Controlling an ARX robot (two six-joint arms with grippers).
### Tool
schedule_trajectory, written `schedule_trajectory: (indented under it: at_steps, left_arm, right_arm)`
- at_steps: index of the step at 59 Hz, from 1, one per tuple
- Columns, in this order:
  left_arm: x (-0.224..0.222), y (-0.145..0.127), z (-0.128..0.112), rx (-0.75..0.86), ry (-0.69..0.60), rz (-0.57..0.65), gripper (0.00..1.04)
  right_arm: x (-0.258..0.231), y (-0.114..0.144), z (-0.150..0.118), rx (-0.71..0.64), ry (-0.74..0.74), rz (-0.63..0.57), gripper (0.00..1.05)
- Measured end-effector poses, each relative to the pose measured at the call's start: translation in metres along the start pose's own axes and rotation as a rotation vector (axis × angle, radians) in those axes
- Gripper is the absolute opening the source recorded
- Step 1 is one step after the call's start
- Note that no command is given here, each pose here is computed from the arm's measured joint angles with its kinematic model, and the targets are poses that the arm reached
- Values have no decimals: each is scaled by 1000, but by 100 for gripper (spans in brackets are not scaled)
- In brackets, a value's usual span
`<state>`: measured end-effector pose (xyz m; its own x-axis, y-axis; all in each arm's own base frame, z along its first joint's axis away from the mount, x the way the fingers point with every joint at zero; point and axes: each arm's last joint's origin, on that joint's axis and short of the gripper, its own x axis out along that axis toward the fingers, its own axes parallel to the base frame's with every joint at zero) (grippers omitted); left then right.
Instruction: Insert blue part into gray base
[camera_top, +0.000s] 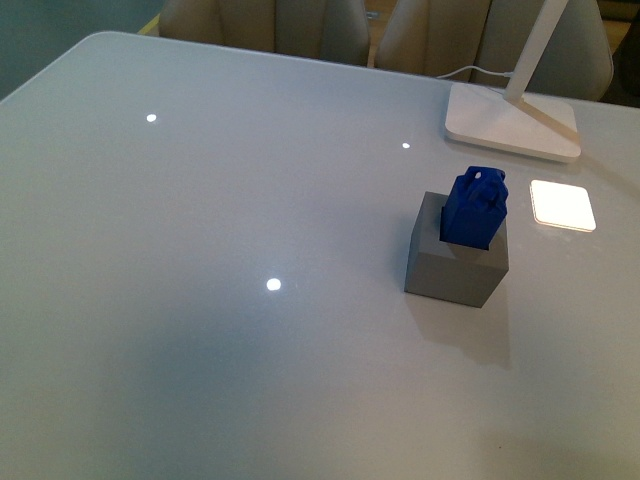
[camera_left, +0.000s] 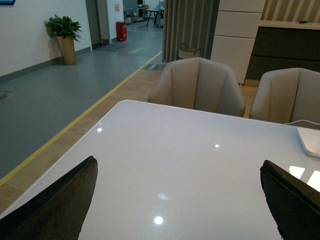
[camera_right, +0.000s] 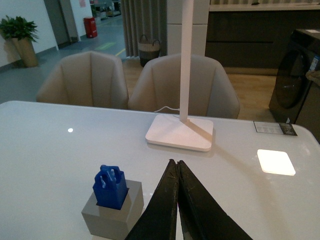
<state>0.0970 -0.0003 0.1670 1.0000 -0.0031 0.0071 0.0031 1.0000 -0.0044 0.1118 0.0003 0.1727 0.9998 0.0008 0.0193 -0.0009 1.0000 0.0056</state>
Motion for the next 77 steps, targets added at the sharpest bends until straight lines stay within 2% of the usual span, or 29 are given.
schedule_trajectory:
  at_steps: [17,34,56,65,77]
  left_arm:
    - [0,0,0,0,0,0,97]
    - [0,0,0,0,0,0,97]
    - [0,0,0,0,0,0,97]
    - [0,0,0,0,0,0,97]
    - [0,0,0,0,0,0,97]
  right_arm:
    - [-10,0,-5,0,35,1,2]
    - [-15,0,-3,-2,6,1,4]
    - [-15,0,-3,-2,6,1,73]
    - [-15,0,-3,-1,6,1,97]
    - [-15,0,-3,-2,6,1,96]
